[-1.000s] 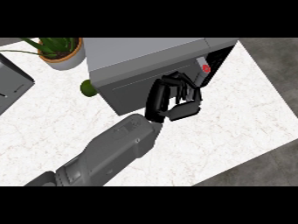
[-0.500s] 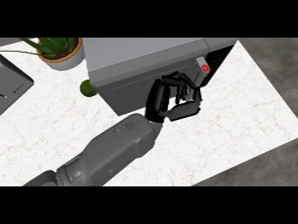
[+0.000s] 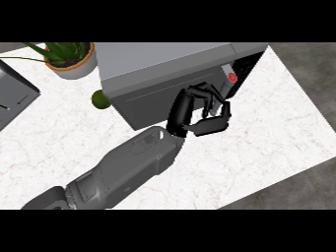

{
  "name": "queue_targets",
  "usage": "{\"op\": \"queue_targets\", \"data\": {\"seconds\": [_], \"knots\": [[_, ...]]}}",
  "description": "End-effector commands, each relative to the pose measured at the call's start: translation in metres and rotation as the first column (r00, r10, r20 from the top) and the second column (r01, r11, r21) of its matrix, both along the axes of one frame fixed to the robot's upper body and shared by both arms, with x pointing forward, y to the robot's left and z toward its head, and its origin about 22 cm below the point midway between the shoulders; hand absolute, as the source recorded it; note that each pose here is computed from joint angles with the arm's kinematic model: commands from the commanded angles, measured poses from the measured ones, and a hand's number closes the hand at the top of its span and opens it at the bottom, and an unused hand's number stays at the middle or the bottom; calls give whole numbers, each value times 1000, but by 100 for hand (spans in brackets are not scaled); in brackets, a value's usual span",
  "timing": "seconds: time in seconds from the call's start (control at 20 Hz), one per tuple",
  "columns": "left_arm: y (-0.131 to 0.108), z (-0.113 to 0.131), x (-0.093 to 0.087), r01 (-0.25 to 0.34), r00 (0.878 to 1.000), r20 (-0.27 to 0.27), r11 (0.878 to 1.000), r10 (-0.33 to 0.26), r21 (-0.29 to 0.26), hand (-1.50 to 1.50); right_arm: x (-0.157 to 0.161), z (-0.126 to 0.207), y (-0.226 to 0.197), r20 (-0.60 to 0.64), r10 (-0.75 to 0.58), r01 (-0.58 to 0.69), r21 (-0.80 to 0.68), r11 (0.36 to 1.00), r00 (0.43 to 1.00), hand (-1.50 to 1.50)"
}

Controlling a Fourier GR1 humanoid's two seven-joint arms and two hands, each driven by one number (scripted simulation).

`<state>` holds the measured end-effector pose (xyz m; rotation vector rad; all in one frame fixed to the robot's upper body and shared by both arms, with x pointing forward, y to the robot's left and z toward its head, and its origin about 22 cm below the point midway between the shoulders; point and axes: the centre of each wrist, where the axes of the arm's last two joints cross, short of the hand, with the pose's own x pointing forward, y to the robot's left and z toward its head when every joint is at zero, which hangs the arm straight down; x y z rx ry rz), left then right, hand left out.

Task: Pick up the milk, place it into the microwave and close the microwave

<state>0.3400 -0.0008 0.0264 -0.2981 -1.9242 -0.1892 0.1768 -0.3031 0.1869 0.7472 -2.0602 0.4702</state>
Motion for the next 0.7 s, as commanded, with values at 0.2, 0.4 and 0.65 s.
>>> {"op": "queue_targets", "data": {"seconds": [0.2, 0.4, 0.65], "knots": [[22, -14, 21, -162, 976, -134, 982, 174, 96, 150, -3, 8, -4, 5, 16, -16, -11, 1000, 1000, -150], [27, -23, 18, -214, 955, -185, 971, 231, 108, 150, -7, 9, -5, -2, 3, -3, -10, 1000, 1000, -150], [29, -32, 13, -187, 956, -213, 978, 202, 90, -150, -10, 12, -10, 7, -27, 27, -5, 1000, 1000, -150]]}}
